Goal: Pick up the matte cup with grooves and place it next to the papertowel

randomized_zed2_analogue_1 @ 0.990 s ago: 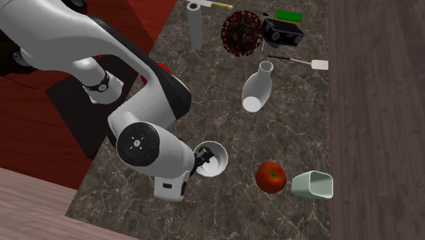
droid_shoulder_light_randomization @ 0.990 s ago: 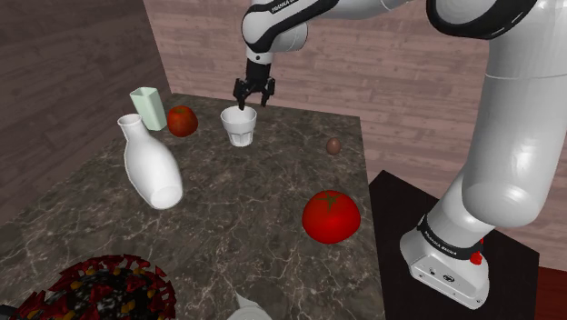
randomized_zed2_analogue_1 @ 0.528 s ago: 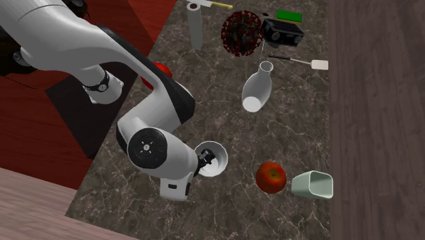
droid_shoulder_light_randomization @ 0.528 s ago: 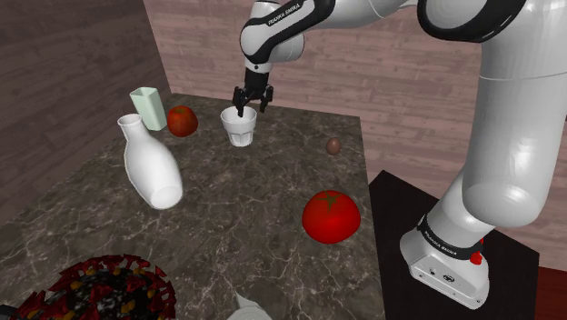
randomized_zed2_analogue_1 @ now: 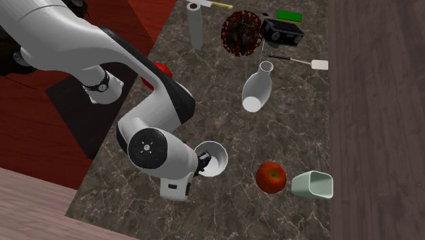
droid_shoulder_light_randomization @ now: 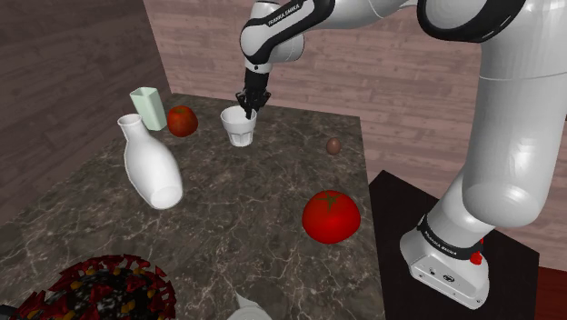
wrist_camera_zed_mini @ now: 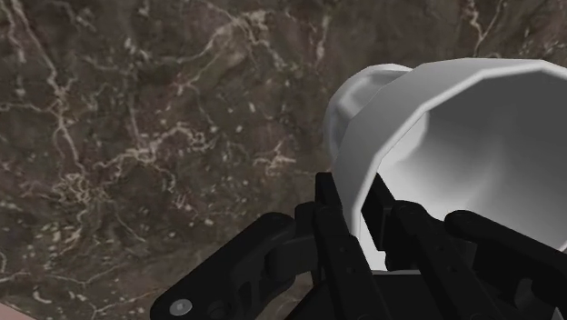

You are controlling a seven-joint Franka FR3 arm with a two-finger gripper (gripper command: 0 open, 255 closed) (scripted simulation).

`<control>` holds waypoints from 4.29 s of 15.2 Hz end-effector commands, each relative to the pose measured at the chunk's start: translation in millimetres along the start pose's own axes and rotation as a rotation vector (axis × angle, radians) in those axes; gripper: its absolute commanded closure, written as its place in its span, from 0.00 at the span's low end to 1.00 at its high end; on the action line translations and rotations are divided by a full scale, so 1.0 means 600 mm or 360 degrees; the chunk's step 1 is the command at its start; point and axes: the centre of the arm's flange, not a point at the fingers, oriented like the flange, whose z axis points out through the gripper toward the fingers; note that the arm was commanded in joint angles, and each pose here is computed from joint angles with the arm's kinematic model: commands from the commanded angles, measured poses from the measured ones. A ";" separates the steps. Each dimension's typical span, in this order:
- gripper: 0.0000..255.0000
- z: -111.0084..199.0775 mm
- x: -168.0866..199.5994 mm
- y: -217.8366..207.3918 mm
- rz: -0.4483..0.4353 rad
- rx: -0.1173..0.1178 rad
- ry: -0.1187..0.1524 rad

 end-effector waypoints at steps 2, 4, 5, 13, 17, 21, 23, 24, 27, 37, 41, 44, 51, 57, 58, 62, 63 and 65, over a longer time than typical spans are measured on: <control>1.00 0.000 0.000 0.000 0.0000 0.0000 0.0000; 1.00 0.000 0.000 0.000 0.0000 0.0000 0.0000; 1.00 0.000 0.000 0.000 0.0000 0.0000 0.0000; 1.00 -0.052 0.004 -0.009 0.0000 0.0000 0.0000; 1.00 -0.086 0.006 -0.015 0.0000 0.0000 0.0000; 1.00 -0.121 0.009 -0.022 0.0000 0.0000 0.0000; 1.00 -0.138 0.010 -0.025 0.0000 0.0000 0.0000; 1.00 -0.147 0.011 -0.026 0.0000 0.0000 0.0000; 1.00 -0.173 0.013 -0.031 0.0000 0.0000 0.0000; 1.00 -0.259 0.019 -0.046 0.0000 0.0000 0.0000; 1.00 -0.294 0.022 -0.053 0.0000 0.0000 0.0000; 1.00 -0.320 0.024 -0.057 0.0000 0.0000 0.0000; 1.00 -0.380 0.028 -0.068 0.0000 0.0000 0.0000; 1.00 -0.432 0.032 -0.077 0.0000 0.0000 0.0000; 1.00 -0.441 0.033 -0.079 0.0000 0.0000 0.0000; 1.00 -0.465 0.014 -0.090 0.0000 0.0000 0.0000; 1.00 -0.465 -0.007 -0.098 0.0000 0.0000 0.0000; 1.00 -0.465 -0.048 -0.112 0.0000 0.0000 0.0000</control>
